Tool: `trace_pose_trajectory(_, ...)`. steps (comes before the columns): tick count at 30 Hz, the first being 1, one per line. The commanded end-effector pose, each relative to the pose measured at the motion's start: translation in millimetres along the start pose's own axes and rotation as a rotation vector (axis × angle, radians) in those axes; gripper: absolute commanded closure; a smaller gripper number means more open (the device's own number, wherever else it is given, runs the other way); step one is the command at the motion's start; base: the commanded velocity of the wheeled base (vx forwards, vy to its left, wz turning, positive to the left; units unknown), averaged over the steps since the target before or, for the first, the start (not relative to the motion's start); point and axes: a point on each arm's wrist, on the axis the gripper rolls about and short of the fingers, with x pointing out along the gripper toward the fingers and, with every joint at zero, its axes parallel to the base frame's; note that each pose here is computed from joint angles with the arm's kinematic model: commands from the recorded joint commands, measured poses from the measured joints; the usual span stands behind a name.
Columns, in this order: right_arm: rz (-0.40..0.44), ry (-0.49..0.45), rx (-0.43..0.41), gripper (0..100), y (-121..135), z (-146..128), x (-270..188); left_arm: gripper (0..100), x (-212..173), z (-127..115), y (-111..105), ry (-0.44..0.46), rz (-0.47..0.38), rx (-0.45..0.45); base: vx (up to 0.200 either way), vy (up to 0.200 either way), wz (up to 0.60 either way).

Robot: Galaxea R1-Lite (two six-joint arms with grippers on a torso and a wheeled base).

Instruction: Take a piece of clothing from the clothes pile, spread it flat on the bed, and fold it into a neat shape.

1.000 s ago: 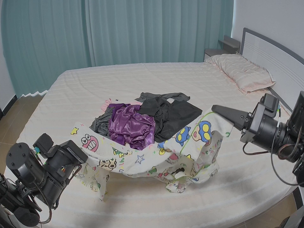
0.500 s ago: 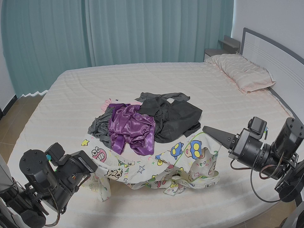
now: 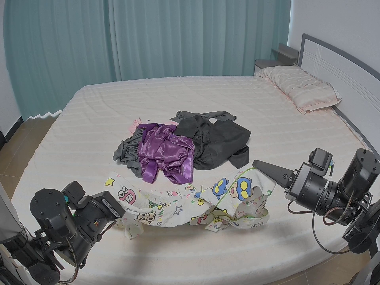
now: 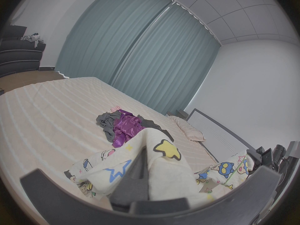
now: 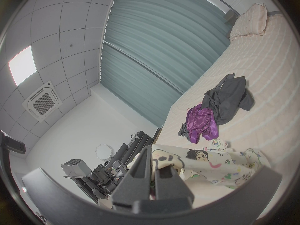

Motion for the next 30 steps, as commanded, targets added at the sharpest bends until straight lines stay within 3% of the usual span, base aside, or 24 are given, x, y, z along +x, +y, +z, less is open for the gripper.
trace_pose_trajectory(1,0.007,-0.007,-0.003,100,2.0,1.6,-1.3,100,0.1,0.6,-0.4,-0.008,-0.005,-0.003,0.0,0.0,0.0)
trace_pose_trajectory(18,0.006,-0.01,-0.003,100,1.7,2.4,-1.3,100,0.5,2.0,-1.4,-0.034,0.018,-0.009,0.0,0.0,0.0)
trace_pose_trajectory(30,0.006,-0.01,-0.002,100,1.7,2.4,-1.3,100,0.7,2.1,-1.6,-0.035,0.017,-0.008,0.0,0.2,0.0)
